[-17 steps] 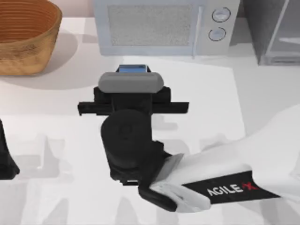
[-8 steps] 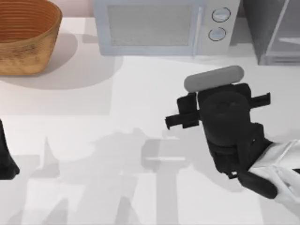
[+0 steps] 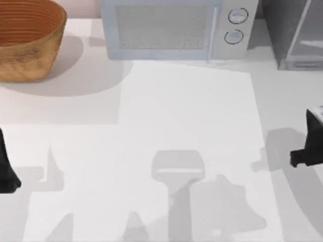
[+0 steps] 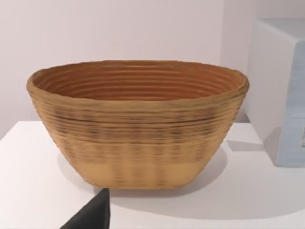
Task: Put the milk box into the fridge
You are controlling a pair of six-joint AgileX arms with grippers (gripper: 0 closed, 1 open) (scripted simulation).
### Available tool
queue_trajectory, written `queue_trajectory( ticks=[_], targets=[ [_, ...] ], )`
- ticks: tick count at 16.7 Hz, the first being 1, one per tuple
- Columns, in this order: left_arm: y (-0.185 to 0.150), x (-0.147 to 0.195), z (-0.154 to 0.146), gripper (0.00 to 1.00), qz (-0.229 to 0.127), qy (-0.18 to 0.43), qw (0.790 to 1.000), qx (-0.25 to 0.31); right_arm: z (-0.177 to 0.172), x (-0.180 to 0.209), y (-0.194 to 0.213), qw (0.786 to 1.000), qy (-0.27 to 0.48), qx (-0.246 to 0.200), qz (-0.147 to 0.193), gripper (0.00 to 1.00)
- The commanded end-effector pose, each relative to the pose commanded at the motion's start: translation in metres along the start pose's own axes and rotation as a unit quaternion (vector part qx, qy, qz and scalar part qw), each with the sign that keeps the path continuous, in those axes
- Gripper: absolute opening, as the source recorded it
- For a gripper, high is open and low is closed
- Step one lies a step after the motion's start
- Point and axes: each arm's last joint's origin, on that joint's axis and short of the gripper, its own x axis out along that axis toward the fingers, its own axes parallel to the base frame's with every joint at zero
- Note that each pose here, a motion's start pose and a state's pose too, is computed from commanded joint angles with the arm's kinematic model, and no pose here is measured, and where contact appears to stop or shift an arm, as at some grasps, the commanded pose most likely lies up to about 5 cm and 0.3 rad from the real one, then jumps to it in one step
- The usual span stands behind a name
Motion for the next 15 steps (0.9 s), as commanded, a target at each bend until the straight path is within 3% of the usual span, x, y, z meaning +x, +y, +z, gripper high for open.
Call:
queue_trajectory(
  ticks=[4, 7, 12, 15],
  targets=[
    [0.000, 0.000, 0.000, 1.00, 0.000, 0.000, 1.000, 0.000, 0.005, -0.044, -0.034, 0.993, -0.114, 0.033, -0.018, 0.00],
    [0.000, 0.000, 0.000, 1.00, 0.000, 0.000, 1.000, 0.000, -0.003, -0.064, -0.048, 0.986, -0.157, 0.038, -0.045, 0.00],
    [0.000, 0.000, 0.000, 1.00, 0.000, 0.000, 1.000, 0.000, -0.038, -0.065, -0.057, 0.988, -0.134, 0.040, -0.070, 0.00],
    [0.000, 0.000, 0.000, 1.00, 0.000, 0.000, 1.000, 0.000, -0.040, -0.064, -0.058, 0.988, -0.130, 0.041, -0.071, 0.00]
  ],
)
